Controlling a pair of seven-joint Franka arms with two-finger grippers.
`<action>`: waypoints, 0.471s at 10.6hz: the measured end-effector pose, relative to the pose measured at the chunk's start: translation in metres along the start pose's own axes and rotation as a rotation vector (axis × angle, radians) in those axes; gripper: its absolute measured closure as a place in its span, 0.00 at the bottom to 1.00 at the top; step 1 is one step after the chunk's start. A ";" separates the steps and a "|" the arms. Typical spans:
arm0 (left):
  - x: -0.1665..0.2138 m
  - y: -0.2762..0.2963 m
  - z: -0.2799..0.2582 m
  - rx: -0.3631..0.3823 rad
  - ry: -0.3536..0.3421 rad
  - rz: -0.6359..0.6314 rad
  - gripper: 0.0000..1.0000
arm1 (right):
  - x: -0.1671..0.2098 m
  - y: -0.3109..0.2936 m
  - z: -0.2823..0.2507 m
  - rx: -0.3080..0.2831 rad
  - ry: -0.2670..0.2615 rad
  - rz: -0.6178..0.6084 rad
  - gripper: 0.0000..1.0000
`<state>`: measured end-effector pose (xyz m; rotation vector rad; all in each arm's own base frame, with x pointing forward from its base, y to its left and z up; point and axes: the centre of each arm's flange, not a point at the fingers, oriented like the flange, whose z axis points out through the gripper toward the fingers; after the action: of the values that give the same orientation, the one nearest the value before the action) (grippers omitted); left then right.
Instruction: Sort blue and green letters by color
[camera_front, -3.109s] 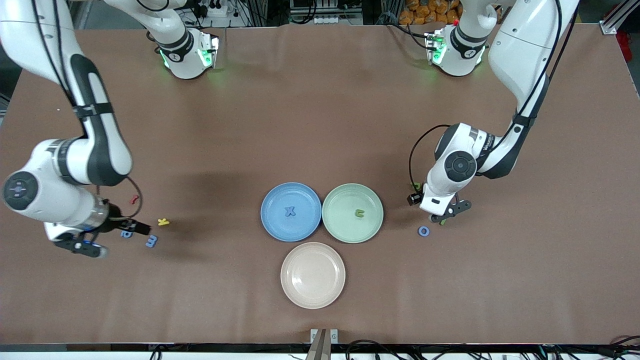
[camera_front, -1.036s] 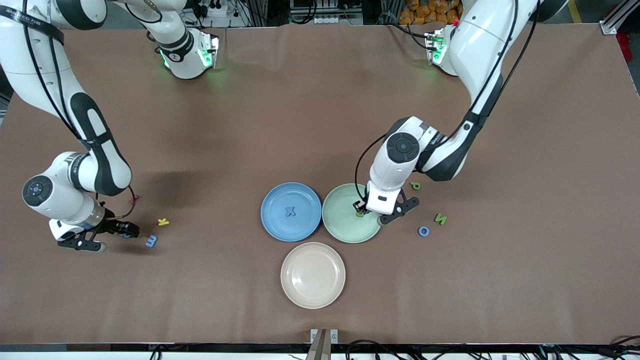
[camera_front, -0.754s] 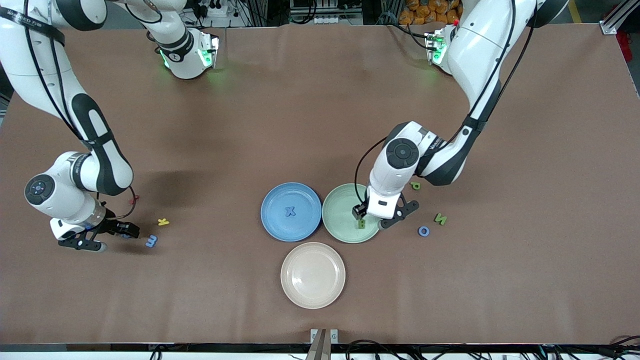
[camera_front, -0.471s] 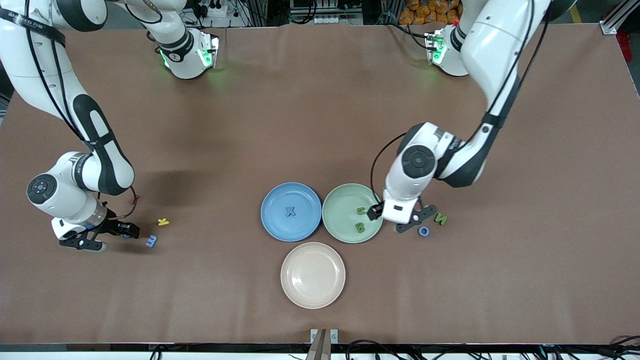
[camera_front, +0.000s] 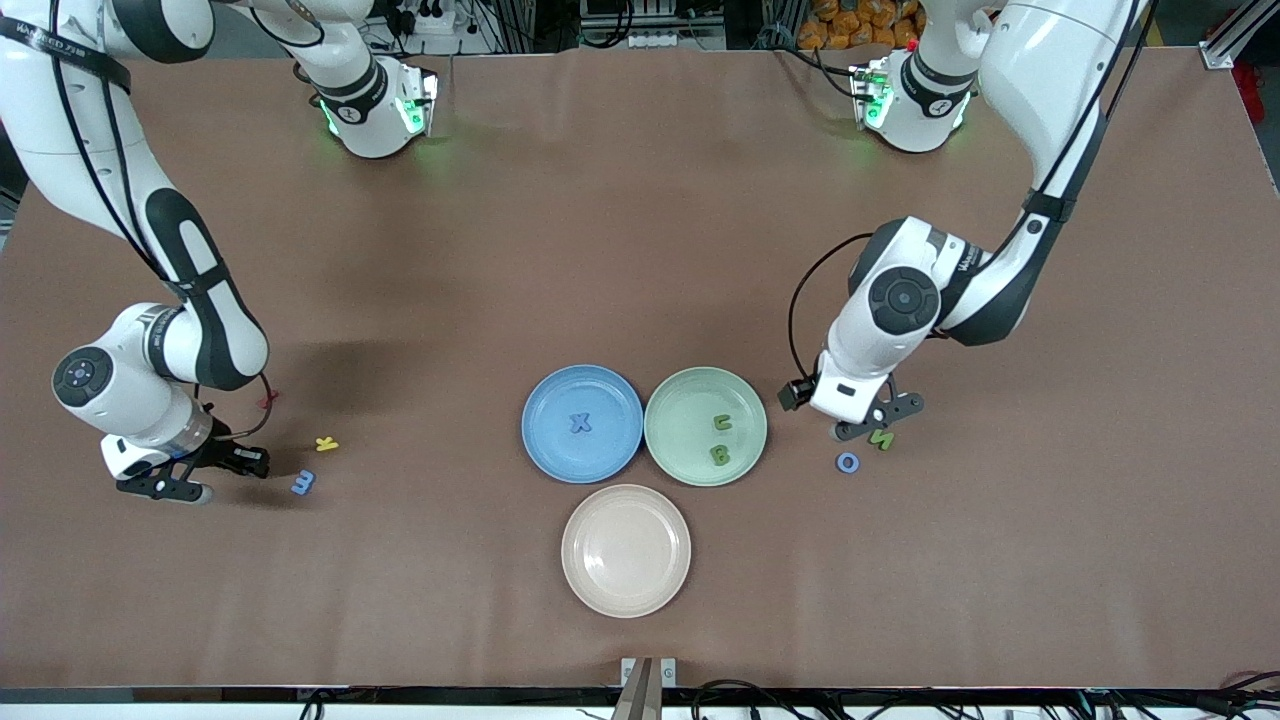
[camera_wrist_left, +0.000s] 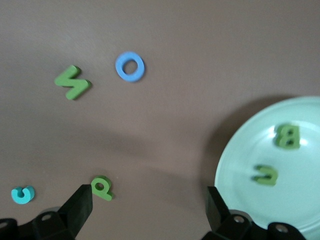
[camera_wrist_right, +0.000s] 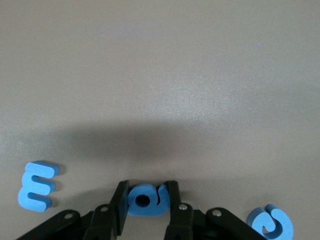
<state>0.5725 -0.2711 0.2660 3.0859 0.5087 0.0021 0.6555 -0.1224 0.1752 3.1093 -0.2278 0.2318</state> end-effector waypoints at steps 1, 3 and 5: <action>-0.014 -0.005 0.012 -0.004 -0.002 0.061 0.00 | 0.000 -0.001 0.000 0.000 0.001 -0.004 0.63; -0.037 -0.017 0.037 0.022 0.032 0.215 0.00 | 0.006 -0.017 -0.008 0.007 0.012 -0.026 0.63; -0.054 -0.027 0.057 0.014 0.062 0.304 0.03 | 0.016 -0.048 -0.034 0.019 -0.002 -0.022 0.63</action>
<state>0.5128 -0.2640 0.2084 3.1496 0.0364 0.0985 0.6728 -0.0762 0.2107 3.1294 -0.1918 0.2321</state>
